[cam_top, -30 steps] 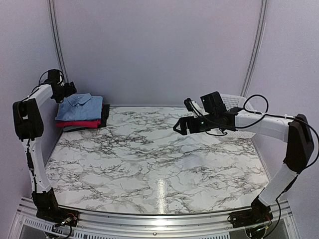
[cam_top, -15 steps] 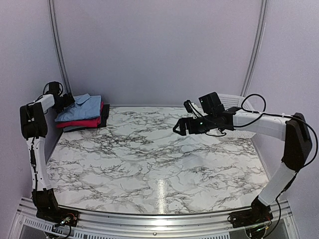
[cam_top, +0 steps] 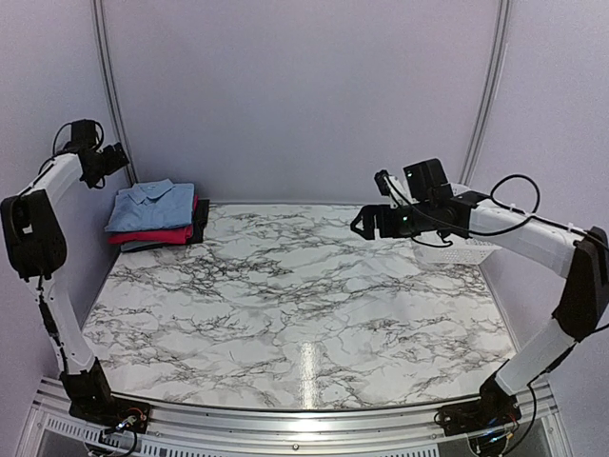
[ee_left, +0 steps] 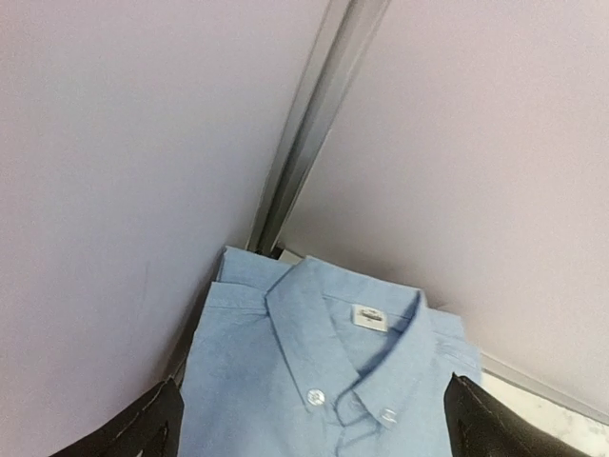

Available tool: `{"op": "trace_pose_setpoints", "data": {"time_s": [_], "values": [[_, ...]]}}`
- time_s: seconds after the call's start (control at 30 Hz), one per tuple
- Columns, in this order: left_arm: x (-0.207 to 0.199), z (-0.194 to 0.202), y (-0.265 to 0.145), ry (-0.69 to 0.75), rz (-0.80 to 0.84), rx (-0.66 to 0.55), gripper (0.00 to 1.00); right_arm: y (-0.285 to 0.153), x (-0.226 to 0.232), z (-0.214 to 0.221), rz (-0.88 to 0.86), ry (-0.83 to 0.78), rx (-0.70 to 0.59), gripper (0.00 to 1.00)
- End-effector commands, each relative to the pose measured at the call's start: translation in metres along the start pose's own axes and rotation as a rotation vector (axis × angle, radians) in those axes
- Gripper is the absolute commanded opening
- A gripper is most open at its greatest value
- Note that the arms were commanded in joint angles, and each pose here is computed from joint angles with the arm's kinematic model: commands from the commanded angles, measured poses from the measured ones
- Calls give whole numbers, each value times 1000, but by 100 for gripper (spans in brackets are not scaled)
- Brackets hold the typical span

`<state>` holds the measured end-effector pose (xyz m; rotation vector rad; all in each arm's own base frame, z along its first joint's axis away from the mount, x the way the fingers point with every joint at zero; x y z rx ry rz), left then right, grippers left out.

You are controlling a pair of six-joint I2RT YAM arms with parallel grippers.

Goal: Fold and stack the mixed laundry pile
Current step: Adjust the square-folded shirt at the corner of the board, then reset both arms

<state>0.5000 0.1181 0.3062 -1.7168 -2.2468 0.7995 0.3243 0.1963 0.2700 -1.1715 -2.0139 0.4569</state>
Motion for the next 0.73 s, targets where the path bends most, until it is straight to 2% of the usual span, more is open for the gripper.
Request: {"op": "trace_pose_setpoints", "data": {"time_s": [0.0,0.17,0.3,0.43,0.57,0.7], "values": [[-42,3,-54,81,66,14,99,-49,-14,-18,54,8,-121,99],[-108,35,-95,202,187,100,99,-93,-44,-19,97,63,-216,99],[-144,73,-127,218,294,162,99,-123,-58,-9,127,107,-311,98],[-169,123,-152,279,321,236,99,-122,-69,13,168,143,-286,99],[-179,169,-168,282,357,305,99,-112,-78,39,164,171,-212,98],[-184,208,-179,287,365,349,99,-111,-83,61,151,191,-209,99]]}}
Point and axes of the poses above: each gripper's point midway between its finger pads, its own y axis out along the fingers, its own x axis along the line the jaws close on, z = x × y, the point moved 10 cm from there along -y, back along the fingers, and after that the axes turned 10 degrees about y, right-handed, at the moved point
